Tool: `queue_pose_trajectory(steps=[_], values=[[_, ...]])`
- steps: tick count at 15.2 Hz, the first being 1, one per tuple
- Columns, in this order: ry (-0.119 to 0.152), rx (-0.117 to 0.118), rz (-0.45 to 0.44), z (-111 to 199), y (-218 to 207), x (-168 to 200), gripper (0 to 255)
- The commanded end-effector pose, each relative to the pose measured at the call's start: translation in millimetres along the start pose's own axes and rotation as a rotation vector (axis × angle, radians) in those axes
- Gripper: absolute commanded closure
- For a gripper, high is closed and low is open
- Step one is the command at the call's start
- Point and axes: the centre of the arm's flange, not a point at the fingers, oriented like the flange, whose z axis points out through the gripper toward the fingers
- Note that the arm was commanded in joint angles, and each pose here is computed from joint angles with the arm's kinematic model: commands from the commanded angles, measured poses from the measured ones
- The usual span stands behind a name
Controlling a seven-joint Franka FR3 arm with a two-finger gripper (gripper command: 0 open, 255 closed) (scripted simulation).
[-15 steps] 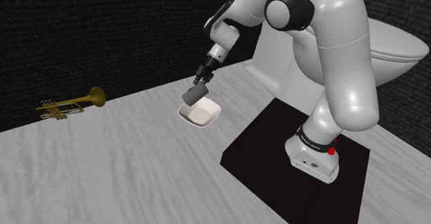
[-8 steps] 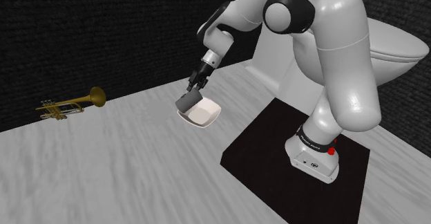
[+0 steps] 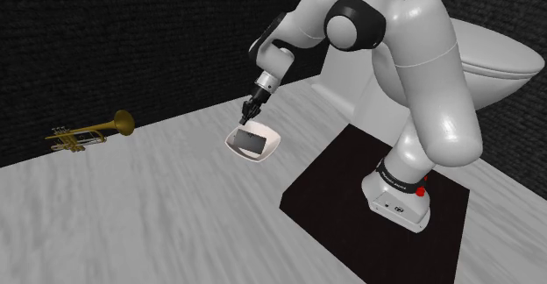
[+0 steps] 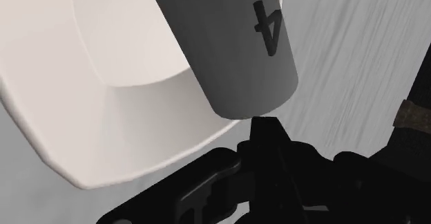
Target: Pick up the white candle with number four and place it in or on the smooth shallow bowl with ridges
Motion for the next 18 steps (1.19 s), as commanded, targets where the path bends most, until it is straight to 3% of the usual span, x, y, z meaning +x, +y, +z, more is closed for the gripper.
queue_pose_trajectory(steps=[1,10,18], values=[[0.000,0.000,0.000,-0.2,-0.1,0.1,0],[-0.124,-0.357,-0.219,2.1,-29.9,-102.4,0],[-0.125,-0.359,-0.221,39.2,-15.6,-106.5,0]])
